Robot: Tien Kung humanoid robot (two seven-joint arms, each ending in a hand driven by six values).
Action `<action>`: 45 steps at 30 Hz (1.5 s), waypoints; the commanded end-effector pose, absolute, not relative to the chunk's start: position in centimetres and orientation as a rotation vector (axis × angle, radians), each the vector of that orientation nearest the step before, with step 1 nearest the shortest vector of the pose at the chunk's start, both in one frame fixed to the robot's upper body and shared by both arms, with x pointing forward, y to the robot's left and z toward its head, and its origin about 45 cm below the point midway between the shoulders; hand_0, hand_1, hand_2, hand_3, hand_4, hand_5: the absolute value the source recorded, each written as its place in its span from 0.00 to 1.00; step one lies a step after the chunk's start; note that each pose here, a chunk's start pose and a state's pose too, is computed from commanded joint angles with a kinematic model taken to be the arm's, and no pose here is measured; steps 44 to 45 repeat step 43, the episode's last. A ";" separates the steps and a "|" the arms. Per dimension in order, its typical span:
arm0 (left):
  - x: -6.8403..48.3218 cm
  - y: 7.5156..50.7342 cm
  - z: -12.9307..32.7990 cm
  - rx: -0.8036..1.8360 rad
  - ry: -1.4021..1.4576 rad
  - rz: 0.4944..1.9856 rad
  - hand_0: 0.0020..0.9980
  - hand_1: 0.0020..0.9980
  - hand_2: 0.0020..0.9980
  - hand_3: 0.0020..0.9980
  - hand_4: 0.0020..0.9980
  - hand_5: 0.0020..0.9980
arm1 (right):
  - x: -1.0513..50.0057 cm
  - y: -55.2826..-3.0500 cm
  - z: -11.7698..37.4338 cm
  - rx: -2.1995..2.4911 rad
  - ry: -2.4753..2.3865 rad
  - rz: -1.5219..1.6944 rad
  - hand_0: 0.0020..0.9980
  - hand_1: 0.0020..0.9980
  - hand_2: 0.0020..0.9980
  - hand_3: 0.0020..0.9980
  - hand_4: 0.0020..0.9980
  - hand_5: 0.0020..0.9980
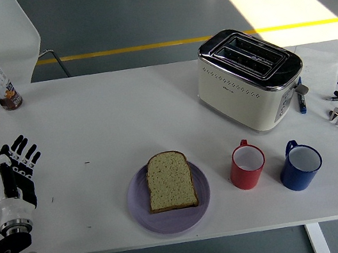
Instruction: Push plate across desktop,pick up the break from the machine,place the break in the plate
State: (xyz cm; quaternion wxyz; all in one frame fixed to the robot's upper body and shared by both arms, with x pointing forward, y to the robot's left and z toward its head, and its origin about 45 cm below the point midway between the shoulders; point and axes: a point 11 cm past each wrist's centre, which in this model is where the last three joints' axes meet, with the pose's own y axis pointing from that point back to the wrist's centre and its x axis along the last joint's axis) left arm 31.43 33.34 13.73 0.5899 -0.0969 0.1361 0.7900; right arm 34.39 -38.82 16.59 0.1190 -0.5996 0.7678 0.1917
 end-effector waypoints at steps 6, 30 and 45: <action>31.6 33.4 14.0 -0.177 0.352 1.839 0.82 0.82 0.88 0.78 0.50 1.00 | 34.5 -38.7 16.6 -1.755 2.241 0.562 0.81 0.78 0.78 0.77 0.51 0.58; 31.7 32.5 14.2 -0.052 0.273 1.667 0.81 0.82 0.88 0.78 0.50 1.00 | 34.0 -38.9 15.9 -1.761 2.253 0.584 0.80 0.78 0.78 0.76 0.51 0.58; 31.8 31.9 14.4 -0.037 0.253 1.608 0.82 0.83 0.88 0.78 0.51 1.00 | 34.1 -38.8 15.9 -1.760 2.251 0.584 0.80 0.77 0.78 0.76 0.51 0.58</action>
